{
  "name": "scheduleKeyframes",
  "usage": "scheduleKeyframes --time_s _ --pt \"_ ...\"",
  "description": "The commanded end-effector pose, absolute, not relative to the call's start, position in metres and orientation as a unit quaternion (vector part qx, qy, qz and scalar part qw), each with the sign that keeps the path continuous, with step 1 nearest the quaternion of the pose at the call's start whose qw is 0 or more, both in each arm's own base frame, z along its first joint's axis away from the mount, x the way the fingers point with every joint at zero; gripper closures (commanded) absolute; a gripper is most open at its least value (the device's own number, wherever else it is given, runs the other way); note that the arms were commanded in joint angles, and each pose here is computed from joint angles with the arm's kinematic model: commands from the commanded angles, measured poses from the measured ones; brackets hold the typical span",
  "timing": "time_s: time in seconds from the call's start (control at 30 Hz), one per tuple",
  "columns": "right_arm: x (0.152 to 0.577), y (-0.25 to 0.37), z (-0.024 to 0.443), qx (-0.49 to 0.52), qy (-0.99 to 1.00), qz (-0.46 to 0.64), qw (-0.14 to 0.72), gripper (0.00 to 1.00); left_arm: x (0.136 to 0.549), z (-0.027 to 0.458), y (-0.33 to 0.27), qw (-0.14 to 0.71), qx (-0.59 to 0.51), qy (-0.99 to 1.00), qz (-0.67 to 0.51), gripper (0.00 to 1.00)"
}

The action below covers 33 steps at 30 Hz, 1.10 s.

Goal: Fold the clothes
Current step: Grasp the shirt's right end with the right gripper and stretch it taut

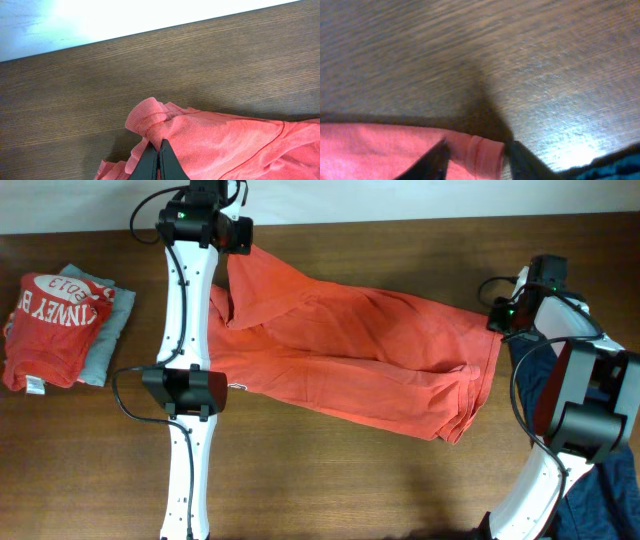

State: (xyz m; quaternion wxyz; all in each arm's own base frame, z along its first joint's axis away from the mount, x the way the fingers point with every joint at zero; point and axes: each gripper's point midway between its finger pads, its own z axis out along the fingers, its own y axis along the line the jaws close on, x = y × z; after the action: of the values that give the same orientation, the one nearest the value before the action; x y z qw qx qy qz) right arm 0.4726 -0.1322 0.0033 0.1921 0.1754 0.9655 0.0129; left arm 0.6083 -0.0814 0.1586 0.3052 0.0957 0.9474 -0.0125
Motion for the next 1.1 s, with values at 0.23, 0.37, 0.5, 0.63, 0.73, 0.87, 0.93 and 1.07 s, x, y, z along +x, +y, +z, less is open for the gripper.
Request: scheduleKeyframes --time_s 0.23,0.37,0.5,0.63,0.73,0.87,0.93,1.07 --pt "0.488 -0.120 0.002 0.162 0.967 0.041 0.190 0.96 0.624 0.204 -0.063 0.374 0.081 0.924 -0.001 0.99" --pt "0.503 -0.124 0.038 0.145 0.968 0.037 0.200 0.96 0.631 0.209 -0.045 0.387 0.068 0.919 0.003 0.99" --pt "0.514 -0.127 0.085 0.137 0.968 0.034 0.210 0.96 0.635 0.213 -0.027 0.396 0.055 0.917 0.002 0.99" --pt "0.516 -0.127 0.127 0.131 0.967 0.034 0.217 0.96 0.640 0.224 -0.006 0.414 0.040 0.909 0.008 0.99" --pt "0.511 -0.126 0.149 0.131 0.968 0.035 0.212 0.96 0.639 0.231 0.005 0.420 0.033 0.907 0.012 0.99" --pt "0.499 -0.118 0.173 0.131 0.970 0.047 0.200 0.96 0.634 0.251 0.009 0.434 0.030 0.900 0.012 0.99" --pt "0.494 -0.116 0.185 0.130 0.970 0.050 0.198 0.96 0.632 0.260 0.009 0.439 0.030 0.898 0.012 0.99" --pt "0.471 -0.109 0.199 0.129 0.975 0.064 0.168 0.96 0.618 0.272 0.010 0.431 0.030 0.902 0.013 0.99"
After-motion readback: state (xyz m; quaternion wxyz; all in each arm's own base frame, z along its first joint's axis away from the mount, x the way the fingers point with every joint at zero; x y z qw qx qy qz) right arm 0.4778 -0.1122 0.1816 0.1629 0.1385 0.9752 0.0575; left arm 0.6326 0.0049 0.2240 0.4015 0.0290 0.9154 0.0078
